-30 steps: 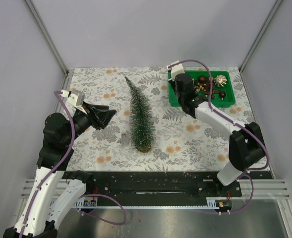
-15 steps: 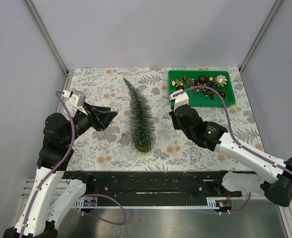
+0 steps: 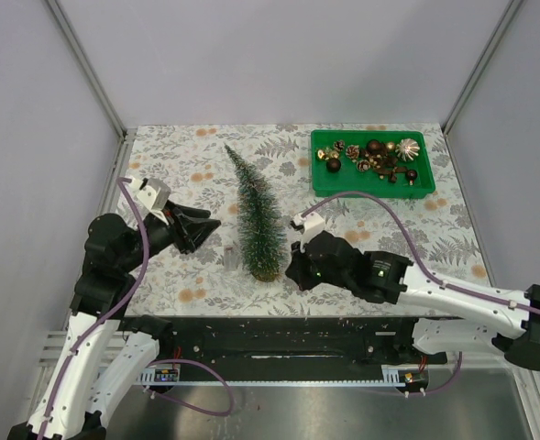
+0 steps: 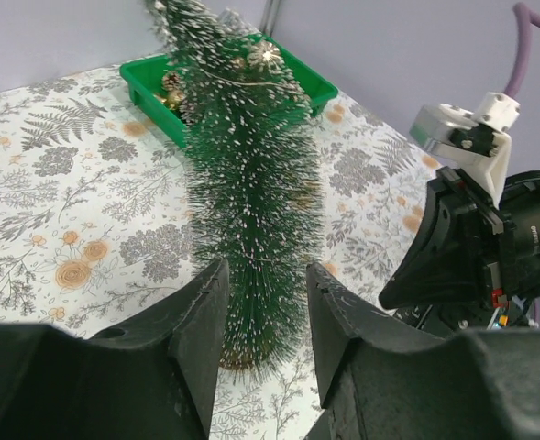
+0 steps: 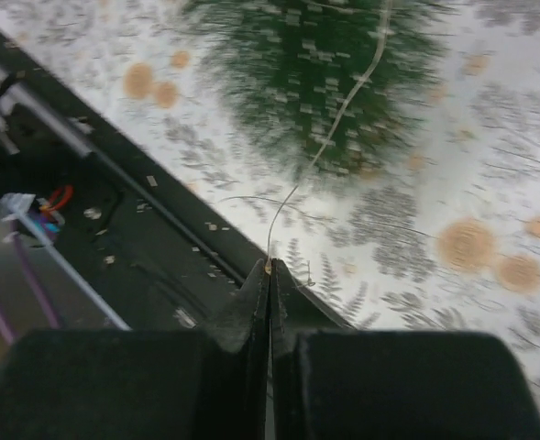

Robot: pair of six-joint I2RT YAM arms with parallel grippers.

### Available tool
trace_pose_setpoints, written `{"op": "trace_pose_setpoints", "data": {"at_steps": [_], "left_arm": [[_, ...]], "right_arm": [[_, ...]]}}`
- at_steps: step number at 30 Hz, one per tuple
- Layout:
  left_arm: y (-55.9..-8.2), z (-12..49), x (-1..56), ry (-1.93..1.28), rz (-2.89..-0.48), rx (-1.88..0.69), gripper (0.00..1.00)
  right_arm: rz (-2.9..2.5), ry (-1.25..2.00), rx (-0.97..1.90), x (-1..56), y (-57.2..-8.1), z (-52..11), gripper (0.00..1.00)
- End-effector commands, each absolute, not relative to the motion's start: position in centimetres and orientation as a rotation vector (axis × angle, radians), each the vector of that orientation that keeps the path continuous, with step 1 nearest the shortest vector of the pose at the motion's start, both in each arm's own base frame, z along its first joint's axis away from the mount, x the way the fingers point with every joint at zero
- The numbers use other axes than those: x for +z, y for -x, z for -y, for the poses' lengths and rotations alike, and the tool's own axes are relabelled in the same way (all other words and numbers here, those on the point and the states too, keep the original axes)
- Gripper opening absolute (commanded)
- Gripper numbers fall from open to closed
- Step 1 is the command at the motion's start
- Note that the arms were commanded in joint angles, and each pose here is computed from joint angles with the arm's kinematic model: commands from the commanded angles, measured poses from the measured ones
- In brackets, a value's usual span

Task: Decorate the small christmas tree

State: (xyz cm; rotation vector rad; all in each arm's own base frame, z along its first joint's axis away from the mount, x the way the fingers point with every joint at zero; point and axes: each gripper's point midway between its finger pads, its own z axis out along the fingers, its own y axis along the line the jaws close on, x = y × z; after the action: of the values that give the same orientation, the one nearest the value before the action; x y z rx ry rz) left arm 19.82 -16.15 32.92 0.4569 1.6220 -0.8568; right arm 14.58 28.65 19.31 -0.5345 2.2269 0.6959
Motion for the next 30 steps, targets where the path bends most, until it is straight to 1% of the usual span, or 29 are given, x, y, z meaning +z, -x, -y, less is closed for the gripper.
{"op": "trace_pose_setpoints", "data": {"at_steps": [1,4,7,8,10,12,14,16,19,25,30], "left_arm": [[-18.0,17.0,33.5,-0.619,-1.552,-0.874,0.42],[-16.9,17.3,33.4,-0.699,-1.532,-0.884,0.35],[-15.9,17.7,32.7,-0.782,-1.528,-0.9,0.33],[-15.4,17.7,32.4,-0.819,-1.528,-0.898,0.33],[-14.2,17.8,31.4,-0.923,-1.521,-0.899,0.34],[-12.0,18.0,30.4,-1.062,-1.487,-0.94,0.37],[-10.4,17.9,28.8,-1.189,-1.445,-0.937,0.38],[-9.7,17.6,27.3,-1.235,-1.462,-0.935,0.4],[-10.1,17.3,26.2,-1.25,-1.471,-0.885,0.41],[-12.2,17.0,25.2,-1.24,-1.46,-0.784,0.42],[-15.3,17.0,26.5,-1.179,-1.448,-0.683,0.4]], "right_arm": [[-2.129,0.544,1.035,22.2,-13.0,-34.6,0.0],[-2.06,0.576,1.144,22.7,-13.1,-37.7,0.0],[-2.027,0.59,1.148,22.5,-14.1,-39.9,0.0],[-1.97,0.574,1.182,23.5,-14.5,-40.6,0.0],[-1.888,0.534,1.202,24.8,-15.3,-41.1,0.0],[-1.764,0.452,1.248,27.2,-16.0,-40.8,0.0],[-1.626,0.354,1.299,29.4,-16.5,-39.7,0.0],[-1.529,0.268,1.339,30.8,-16.7,-38.2,0.0],[-1.449,0.207,1.384,32.3,-16.7,-37.3,0.0],[-1.429,0.183,1.469,32.3,-16.1,-37.7,0.0],[-1.401,0.184,1.517,32.4,-15.7,-38.0,0.0]]}}
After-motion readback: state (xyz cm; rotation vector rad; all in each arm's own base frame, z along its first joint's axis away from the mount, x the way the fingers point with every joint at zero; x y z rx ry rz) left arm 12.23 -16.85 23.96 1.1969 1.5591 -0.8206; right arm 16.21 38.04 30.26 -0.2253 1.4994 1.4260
